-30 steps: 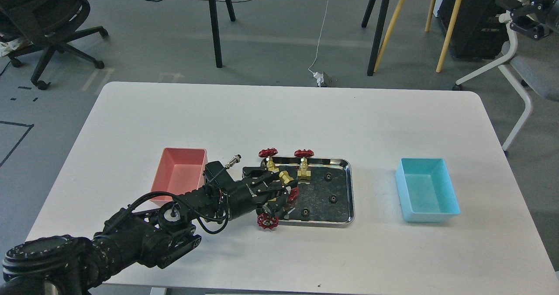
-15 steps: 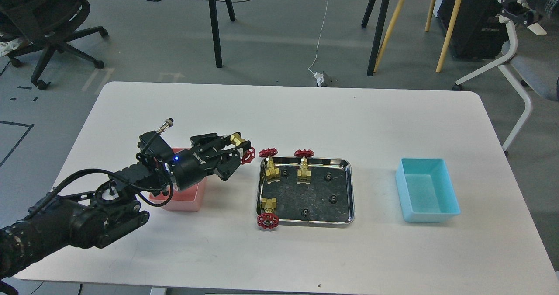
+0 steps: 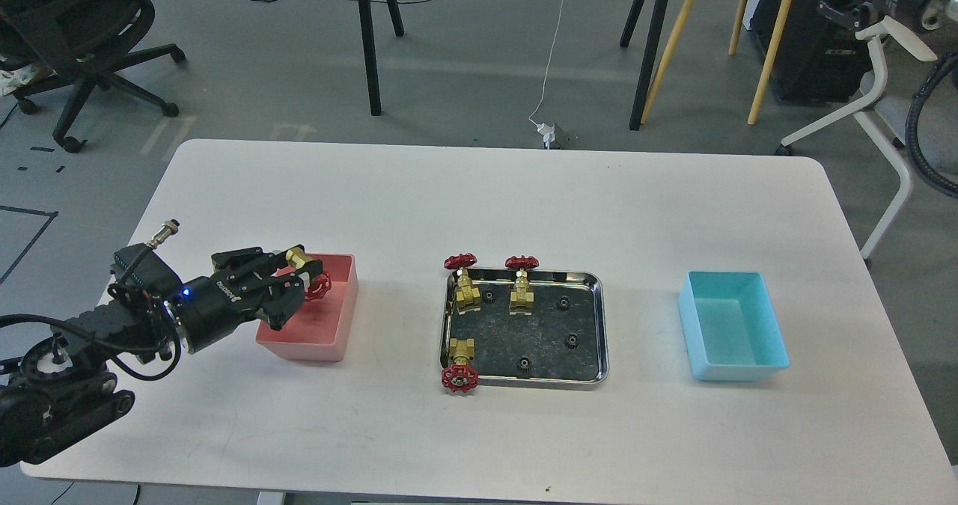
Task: Place valve in pink box and gear in blue box
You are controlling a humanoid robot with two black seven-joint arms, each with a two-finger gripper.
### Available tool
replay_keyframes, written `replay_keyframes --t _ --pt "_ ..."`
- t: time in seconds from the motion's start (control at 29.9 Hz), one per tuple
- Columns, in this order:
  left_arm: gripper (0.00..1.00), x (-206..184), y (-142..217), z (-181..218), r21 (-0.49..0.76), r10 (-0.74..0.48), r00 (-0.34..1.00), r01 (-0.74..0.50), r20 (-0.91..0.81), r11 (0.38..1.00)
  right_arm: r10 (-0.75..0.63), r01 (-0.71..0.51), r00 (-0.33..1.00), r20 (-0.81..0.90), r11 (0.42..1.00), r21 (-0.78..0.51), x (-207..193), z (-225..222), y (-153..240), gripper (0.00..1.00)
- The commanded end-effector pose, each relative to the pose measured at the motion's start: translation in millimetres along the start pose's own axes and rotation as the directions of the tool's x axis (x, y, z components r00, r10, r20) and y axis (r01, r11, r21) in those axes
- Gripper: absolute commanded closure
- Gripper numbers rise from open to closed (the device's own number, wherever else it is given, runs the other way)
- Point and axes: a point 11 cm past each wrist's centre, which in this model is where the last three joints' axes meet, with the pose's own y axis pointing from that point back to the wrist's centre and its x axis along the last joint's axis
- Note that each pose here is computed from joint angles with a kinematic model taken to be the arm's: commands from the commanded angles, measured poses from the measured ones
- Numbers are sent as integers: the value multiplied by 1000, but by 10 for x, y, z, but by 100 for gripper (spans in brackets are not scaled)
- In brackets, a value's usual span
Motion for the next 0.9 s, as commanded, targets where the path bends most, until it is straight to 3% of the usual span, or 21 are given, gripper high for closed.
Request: replay_keyframes --t 0.0,0.1,0.33,0.6,0.77,0.87 --pt "81 -124 35 36 4 -17 1000 17 -23 1000 -2 2 1000 0 1000 5 -11 -21 -13 1" --pt "74 -155 23 36 9 -20 999 20 -28 1000 -2 2 1000 0 1000 5 -11 -21 -13 1" --pt "26 -148 -54 57 29 12 997 -9 -82 1000 -1 1 1000 -3 1000 7 0 -36 -4 1" --pt "12 -32 -92 -12 89 88 982 -74 -167 993 -3 3 1000 0 1000 2 -16 -1 -4 1" --pt "5 489 -153 -299 247 327 896 -258 -301 934 -29 29 1000 1 1000 -3 -99 22 -14 1" --pt "5 1033 -179 -515 331 494 800 -390 -341 859 -94 94 995 -19 995 -40 -256 99 -35 1"
